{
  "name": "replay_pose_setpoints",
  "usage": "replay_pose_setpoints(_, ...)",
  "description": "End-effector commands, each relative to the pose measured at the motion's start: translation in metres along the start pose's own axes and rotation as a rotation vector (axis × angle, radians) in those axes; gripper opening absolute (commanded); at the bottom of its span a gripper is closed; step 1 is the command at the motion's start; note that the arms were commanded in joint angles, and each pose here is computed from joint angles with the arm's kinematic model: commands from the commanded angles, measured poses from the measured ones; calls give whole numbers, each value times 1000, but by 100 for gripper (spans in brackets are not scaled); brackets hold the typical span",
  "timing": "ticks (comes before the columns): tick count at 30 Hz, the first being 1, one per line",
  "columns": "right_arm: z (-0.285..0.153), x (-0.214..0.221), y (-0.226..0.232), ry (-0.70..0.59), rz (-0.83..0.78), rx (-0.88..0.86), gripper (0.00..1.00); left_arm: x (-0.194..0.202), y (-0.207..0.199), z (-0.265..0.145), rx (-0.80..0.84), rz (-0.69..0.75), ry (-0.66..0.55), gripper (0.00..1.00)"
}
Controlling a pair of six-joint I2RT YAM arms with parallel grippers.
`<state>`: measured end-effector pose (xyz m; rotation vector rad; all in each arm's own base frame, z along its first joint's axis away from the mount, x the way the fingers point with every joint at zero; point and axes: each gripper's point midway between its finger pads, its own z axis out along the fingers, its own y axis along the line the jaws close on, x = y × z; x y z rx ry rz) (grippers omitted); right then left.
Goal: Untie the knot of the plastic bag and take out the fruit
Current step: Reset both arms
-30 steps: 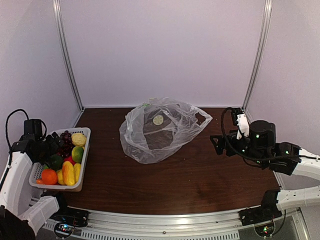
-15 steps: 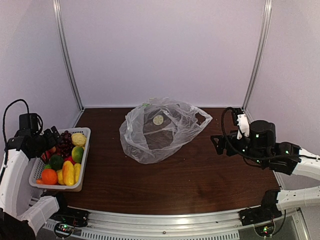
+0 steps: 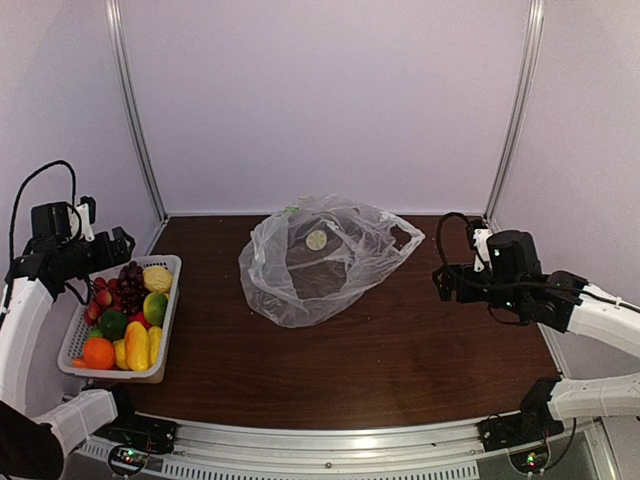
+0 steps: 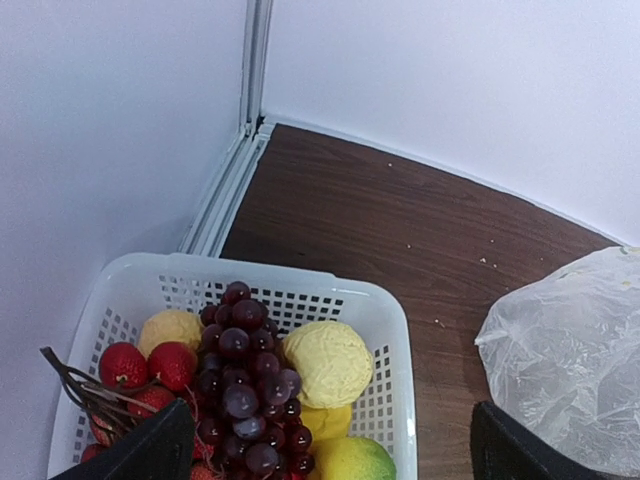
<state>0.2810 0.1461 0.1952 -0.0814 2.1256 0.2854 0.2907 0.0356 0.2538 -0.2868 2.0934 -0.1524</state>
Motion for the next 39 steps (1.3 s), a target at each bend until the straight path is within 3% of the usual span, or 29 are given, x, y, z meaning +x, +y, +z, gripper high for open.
replay_pose_setpoints(1,-1,-9,-28,4,71,34,100,-30,-13,-15,55,115,-150,98)
replay_pose_setpoints(7,-12,-28,-89,-90,170,160,100,-33,-18,-30,74,121,-261,98)
replay_pose_setpoints(14,-38,-45,-128,-254,212,267,100,-22,-38,-25,210,129,-260,98)
replay_pose_setpoints(26,-71,-51,-134,-393,168,304,100,-23,-32,-27,163,160,-272,98)
replay_pose_setpoints(39,-70,-51,-133,-392,159,295,100,-23,-22,-29,98,170,-275,98)
